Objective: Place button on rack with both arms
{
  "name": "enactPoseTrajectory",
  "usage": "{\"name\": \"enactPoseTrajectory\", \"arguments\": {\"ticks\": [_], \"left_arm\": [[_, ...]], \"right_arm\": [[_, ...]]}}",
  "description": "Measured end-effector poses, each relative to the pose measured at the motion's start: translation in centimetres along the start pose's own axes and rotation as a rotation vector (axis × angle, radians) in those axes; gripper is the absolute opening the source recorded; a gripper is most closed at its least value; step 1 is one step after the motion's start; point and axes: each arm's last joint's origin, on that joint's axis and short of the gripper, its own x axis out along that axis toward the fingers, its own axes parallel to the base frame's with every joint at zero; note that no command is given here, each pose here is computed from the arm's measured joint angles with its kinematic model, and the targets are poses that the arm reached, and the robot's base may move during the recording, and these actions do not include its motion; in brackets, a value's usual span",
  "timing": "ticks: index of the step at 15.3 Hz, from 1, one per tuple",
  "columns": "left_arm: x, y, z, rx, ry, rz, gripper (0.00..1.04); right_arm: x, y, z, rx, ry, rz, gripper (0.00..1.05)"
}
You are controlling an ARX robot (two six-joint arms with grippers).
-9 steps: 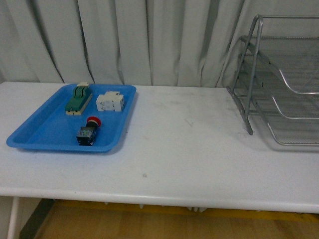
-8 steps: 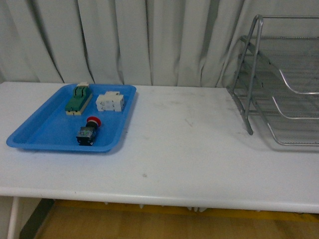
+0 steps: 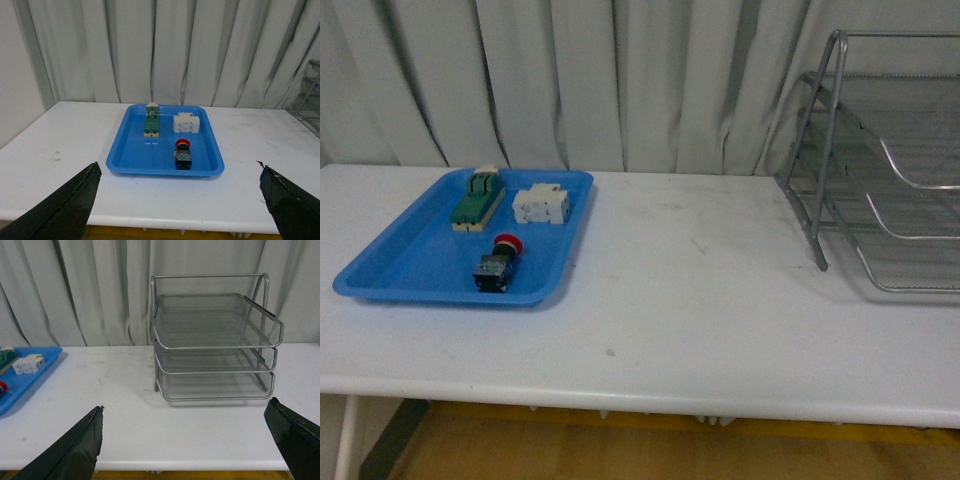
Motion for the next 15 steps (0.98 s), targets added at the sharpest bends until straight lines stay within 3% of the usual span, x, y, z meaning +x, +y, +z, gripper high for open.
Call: {"name": "enactPoseTrajectory", "arguments": {"ticks": [15], "left_arm": [[0.0, 0.0, 0.0, 0.0, 0.0, 0.0, 0.98]], "right_arm": [[0.0, 0.0, 0.0, 0.0, 0.0, 0.0, 0.98]]}}
